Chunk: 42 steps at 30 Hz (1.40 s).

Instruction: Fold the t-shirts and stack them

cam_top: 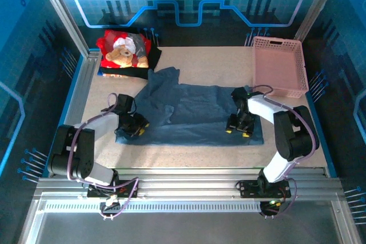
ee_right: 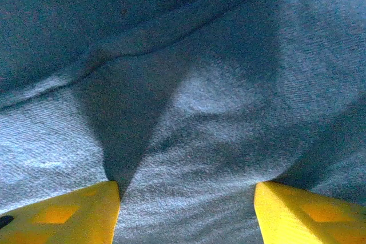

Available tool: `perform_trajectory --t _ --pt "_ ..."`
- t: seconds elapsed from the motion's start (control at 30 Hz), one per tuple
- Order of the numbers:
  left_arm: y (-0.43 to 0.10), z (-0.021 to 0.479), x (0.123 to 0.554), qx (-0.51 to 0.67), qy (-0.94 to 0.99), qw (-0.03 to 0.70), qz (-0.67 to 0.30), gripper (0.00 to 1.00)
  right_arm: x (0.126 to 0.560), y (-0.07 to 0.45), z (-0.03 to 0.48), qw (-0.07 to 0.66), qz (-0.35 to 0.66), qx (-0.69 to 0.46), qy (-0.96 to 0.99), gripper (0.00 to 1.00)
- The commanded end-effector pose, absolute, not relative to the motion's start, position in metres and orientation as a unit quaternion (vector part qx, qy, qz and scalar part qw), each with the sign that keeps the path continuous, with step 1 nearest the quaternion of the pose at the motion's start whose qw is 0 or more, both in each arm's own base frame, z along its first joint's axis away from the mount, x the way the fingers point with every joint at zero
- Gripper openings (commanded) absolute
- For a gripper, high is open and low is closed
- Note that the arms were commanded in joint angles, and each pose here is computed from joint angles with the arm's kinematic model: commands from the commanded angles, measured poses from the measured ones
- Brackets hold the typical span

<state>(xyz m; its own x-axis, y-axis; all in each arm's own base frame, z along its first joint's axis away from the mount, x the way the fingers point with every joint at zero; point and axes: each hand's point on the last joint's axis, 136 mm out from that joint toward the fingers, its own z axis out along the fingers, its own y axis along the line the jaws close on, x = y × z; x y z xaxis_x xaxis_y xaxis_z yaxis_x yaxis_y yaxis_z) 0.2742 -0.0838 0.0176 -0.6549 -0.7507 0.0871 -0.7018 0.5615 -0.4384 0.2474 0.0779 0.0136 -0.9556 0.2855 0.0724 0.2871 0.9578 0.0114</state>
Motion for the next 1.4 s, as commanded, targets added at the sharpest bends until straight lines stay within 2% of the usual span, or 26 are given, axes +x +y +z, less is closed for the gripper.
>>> perform_trajectory --t 0.0,0.3,0.57,0.73,0.9,1.13,1.23,1.37 --pt "-0.067 -0.003 0.219 -0.45 0.879 -0.006 -0.16 0.34 0.218 0.063 0.01 0.079 0.061 -0.137 -0.986 0.66" --pt "-0.074 -0.002 0.177 -0.465 0.868 -0.046 -0.167 0.48 0.186 0.039 0.019 0.111 0.112 -0.144 -0.977 0.67" --pt "-0.072 -0.001 0.14 -0.492 0.855 -0.061 -0.153 0.54 0.16 0.024 0.018 0.138 0.122 -0.164 -0.969 0.69" --pt "-0.078 0.003 0.144 -0.499 0.845 -0.054 -0.182 0.58 0.162 0.02 0.023 0.131 0.12 -0.173 -0.969 0.73" --pt "-0.084 0.053 0.2 -0.47 0.853 0.018 -0.226 0.68 0.172 0.02 0.029 0.126 0.114 -0.176 -0.97 0.76" --pt "-0.082 0.164 0.317 -0.352 0.892 0.159 -0.235 0.74 0.232 0.037 0.078 0.012 0.051 -0.167 -0.985 0.87" --pt "-0.089 0.178 0.375 -0.286 0.912 0.185 -0.228 0.75 0.257 0.044 0.094 -0.029 0.027 -0.147 -0.988 0.93" --pt "-0.108 0.162 0.445 -0.212 0.931 0.183 -0.235 0.72 0.283 0.051 0.107 -0.068 -0.012 -0.126 -0.99 0.98"
